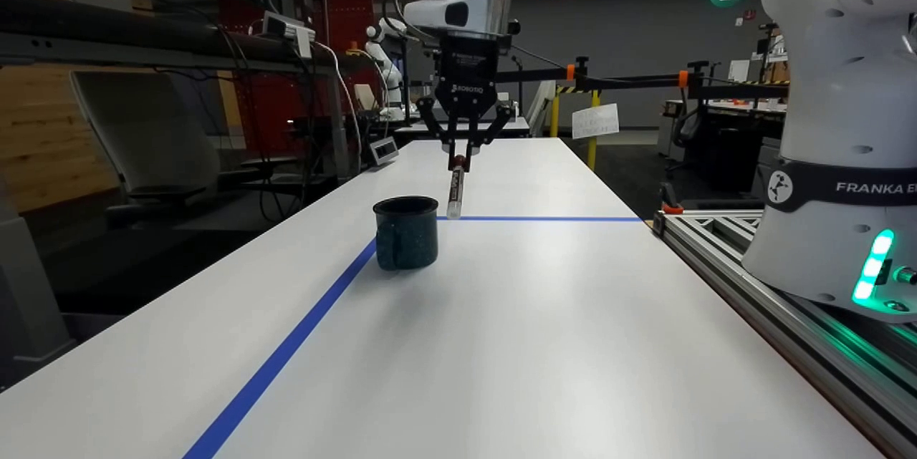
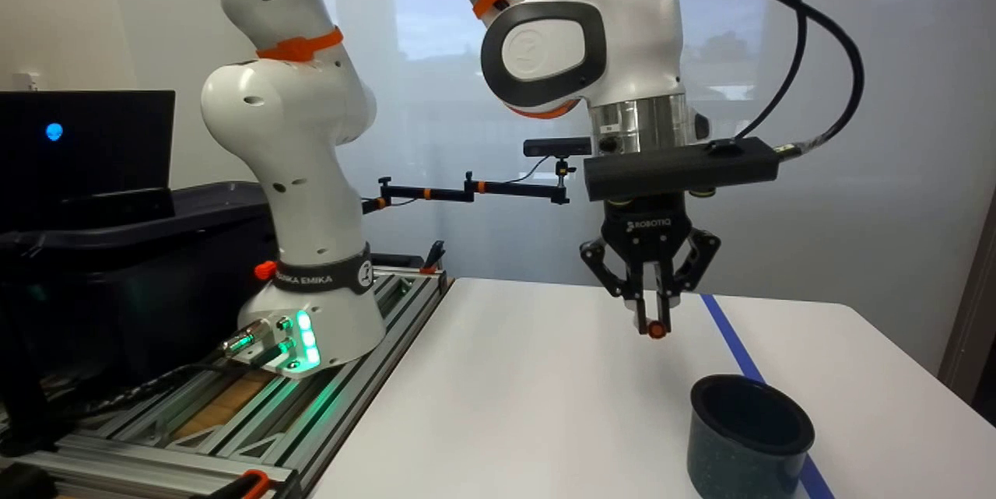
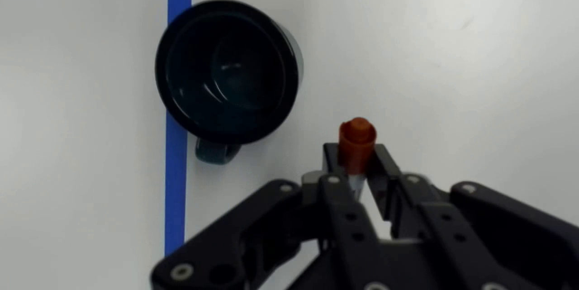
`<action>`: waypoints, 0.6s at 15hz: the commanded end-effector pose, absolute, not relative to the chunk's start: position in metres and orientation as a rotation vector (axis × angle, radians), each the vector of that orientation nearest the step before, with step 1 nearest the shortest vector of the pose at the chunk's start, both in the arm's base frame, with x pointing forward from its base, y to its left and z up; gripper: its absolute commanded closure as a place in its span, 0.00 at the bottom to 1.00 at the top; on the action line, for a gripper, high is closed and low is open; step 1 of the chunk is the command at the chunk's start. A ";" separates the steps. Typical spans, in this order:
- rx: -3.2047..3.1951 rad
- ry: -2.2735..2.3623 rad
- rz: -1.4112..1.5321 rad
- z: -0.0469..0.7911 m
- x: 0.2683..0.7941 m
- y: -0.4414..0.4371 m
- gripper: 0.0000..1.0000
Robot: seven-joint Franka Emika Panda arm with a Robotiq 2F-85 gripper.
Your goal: Take the marker out of the mug.
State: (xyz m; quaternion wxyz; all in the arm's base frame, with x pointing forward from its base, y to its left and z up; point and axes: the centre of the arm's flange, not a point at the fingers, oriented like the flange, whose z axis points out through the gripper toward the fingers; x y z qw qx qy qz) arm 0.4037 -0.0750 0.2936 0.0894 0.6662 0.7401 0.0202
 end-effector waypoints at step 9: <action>1.775 2.240 -0.206 0.239 0.418 -0.109 0.95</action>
